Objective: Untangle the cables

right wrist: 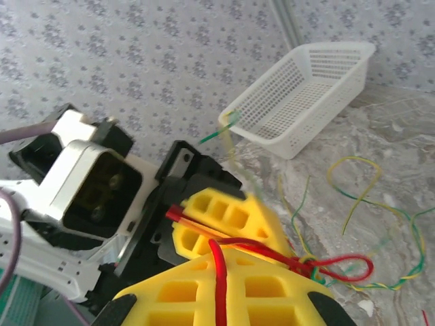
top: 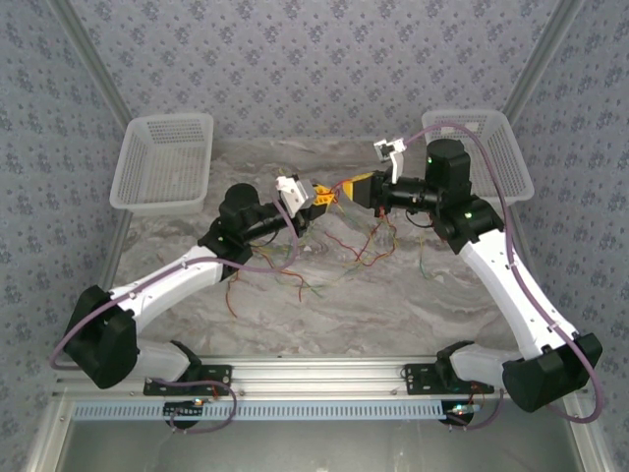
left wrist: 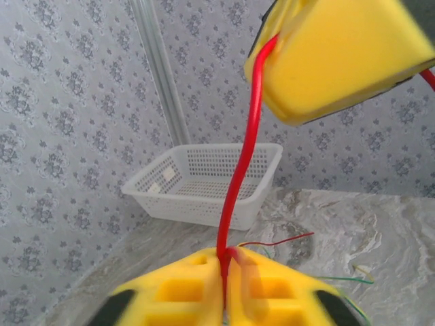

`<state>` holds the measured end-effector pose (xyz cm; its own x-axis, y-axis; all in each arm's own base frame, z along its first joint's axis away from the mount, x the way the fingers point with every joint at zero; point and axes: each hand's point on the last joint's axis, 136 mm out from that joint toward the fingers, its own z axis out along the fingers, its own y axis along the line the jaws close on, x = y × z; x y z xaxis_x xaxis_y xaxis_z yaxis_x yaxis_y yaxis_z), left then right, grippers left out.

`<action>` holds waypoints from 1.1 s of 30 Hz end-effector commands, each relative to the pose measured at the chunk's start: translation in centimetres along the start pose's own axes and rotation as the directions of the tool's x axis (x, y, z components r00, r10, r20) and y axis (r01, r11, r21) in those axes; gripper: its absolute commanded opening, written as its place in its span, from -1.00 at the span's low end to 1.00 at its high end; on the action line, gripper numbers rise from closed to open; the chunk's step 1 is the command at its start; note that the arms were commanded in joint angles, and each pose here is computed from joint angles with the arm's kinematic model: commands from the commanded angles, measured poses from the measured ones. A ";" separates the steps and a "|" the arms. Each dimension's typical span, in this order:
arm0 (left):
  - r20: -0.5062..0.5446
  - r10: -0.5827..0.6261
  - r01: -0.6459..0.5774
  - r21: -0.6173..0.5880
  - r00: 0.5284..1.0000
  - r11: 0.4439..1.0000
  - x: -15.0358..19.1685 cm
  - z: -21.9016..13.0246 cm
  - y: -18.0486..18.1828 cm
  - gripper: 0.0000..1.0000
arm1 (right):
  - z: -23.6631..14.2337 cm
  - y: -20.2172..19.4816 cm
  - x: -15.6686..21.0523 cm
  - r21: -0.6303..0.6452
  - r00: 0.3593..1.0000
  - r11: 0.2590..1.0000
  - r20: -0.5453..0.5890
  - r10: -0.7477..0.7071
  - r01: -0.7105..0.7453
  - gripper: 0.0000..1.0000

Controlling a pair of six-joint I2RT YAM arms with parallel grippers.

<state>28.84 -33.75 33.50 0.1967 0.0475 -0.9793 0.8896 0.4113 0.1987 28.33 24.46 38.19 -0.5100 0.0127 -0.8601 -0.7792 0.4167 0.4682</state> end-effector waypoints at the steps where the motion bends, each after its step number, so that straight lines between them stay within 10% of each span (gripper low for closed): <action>1: 0.074 0.030 -0.030 -0.004 0.997 1.000 -2.9 -0.1 0.2 -1.00 | -0.5 -1.4 -1.2 0.092 0.998 0.995 0.051 0.029 -0.034 -1.00; 8: 0.076 0.014 -0.014 0.002 0.997 1.000 -2.9 0.0 0.2 -1.00 | -1.2 -2.5 -1.9 0.151 0.993 0.986 0.104 0.057 -0.073 -1.00; 10: 0.074 0.007 -0.007 0.006 0.997 1.000 -3.0 0.0 0.2 -1.00 | -1.5 -2.3 -2.2 0.160 0.993 0.985 0.114 0.042 -0.060 -0.67; 12: 0.065 -0.016 0.017 -0.013 0.998 1.000 -3.1 0.2 0.7 -1.00 | -1.8 -1.8 -2.3 0.159 0.993 0.987 0.119 0.012 -0.031 0.14; 18: -0.050 -0.109 0.104 -0.092 0.993 0.990 -1.5 1.4 2.6 -1.00 | -4.2 0.8 -1.5 0.227 0.955 0.953 0.173 -0.241 0.200 0.73; 28: -0.117 -0.160 0.145 -0.124 0.980 0.982 -0.6 2.3 3.4 -1.00 | -2.8 7.4 2.0 0.146 0.751 0.793 0.257 -0.608 0.592 0.15; 33: -0.113 -0.148 0.136 -0.106 0.983 0.985 -0.9 2.4 2.8 -1.00 | -1.1 7.0 0.9 0.142 0.751 0.783 0.222 -0.622 0.606 -0.08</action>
<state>32.43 -34.41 33.04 -0.0115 0.1145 -0.9934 0.8571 0.5128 0.0492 21.16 26.36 38.10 0.0620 -0.0605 -0.9962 -0.8985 0.4313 -0.0821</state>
